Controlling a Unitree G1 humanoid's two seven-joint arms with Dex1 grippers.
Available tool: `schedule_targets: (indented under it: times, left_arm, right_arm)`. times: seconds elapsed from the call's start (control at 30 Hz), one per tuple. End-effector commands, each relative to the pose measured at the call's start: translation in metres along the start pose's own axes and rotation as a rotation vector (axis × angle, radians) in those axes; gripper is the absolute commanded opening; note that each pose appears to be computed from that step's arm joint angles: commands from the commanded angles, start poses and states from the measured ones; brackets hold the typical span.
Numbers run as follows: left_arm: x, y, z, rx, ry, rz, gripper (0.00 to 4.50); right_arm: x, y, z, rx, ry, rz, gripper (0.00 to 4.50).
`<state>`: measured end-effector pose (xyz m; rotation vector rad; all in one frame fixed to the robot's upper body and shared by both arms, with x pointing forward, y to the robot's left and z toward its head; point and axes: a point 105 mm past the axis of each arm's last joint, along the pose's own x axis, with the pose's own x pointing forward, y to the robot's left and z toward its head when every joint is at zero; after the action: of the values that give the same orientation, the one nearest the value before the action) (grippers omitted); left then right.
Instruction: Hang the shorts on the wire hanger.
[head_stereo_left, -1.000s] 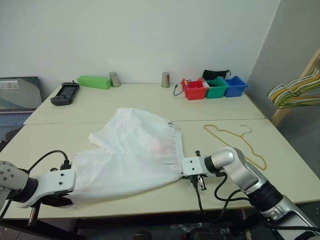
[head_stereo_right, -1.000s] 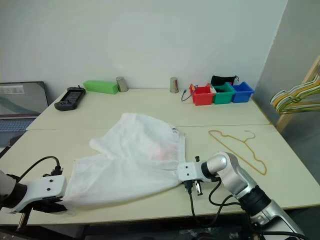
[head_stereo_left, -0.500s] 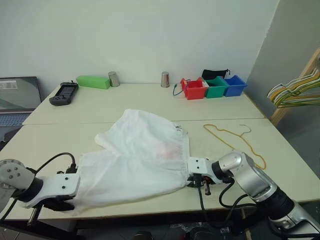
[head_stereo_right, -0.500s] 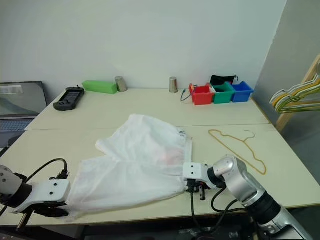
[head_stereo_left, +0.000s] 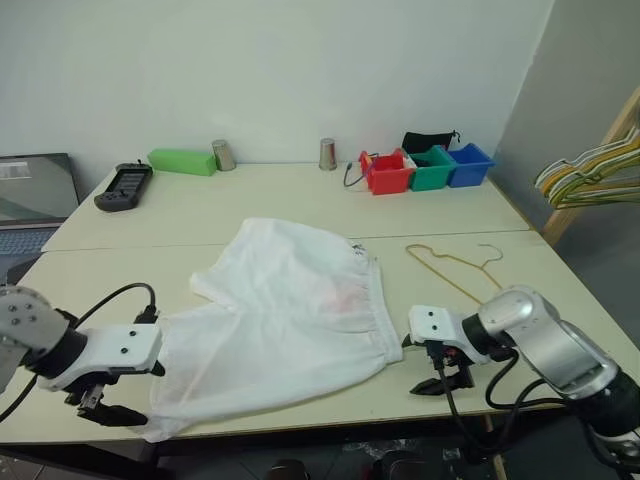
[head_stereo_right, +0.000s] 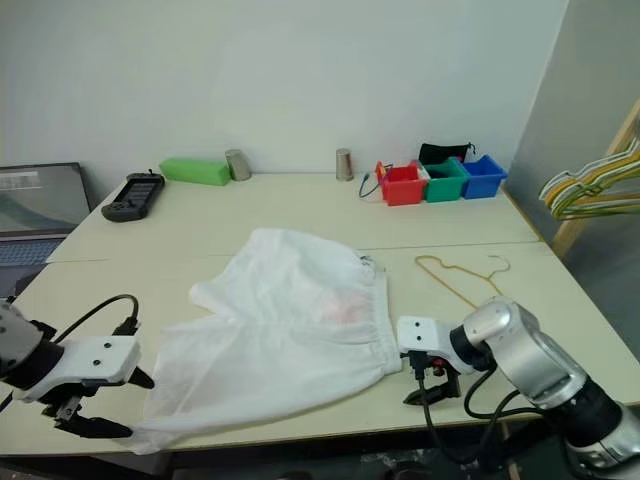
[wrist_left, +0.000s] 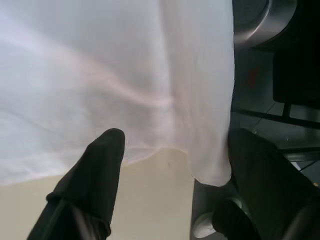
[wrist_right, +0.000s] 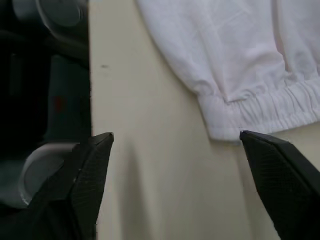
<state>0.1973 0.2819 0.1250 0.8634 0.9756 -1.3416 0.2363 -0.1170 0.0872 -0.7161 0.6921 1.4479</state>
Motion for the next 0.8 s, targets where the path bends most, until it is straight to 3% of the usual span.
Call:
schedule_targets:
  times: [0.03, 0.1, 0.2, 0.37, 0.47, 0.6, 0.8]
  left_arm:
    - [-0.004, 0.009, 0.036, 0.084, -0.124, -0.014, 4.48]
    - [-0.006, 0.015, 0.058, 0.099, -0.220, -0.016, 4.48]
    - [-0.019, 0.036, 0.115, 0.072, -0.532, -0.014, 4.48]
    - [-0.008, 0.094, 0.189, 0.091, -0.801, 0.221, 4.48]
    - [0.011, 0.108, 0.218, 0.104, -0.867, 0.303, 4.48]
    - [0.037, 0.108, 0.241, 0.093, -0.909, 0.325, 4.48]
    - [0.060, 0.106, 0.254, 0.052, -0.924, 0.371, 4.48]
  right_arm:
    - [-0.020, 0.001, 0.015, 0.005, -0.048, -0.067, 4.50]
    - [-0.028, 0.002, 0.014, 0.031, -0.050, -0.090, 4.50]
    - [-0.056, -0.018, 0.000, 0.201, -0.042, -0.267, 4.50]
    - [-0.132, -0.074, -0.065, 0.500, 0.040, -0.744, 4.50]
    - [-0.163, -0.091, -0.099, 0.552, 0.100, -0.883, 4.50]
    - [-0.169, -0.111, -0.129, 0.568, 0.153, -0.911, 4.50]
    - [-0.144, -0.136, -0.128, 0.592, 0.088, -0.807, 4.50]
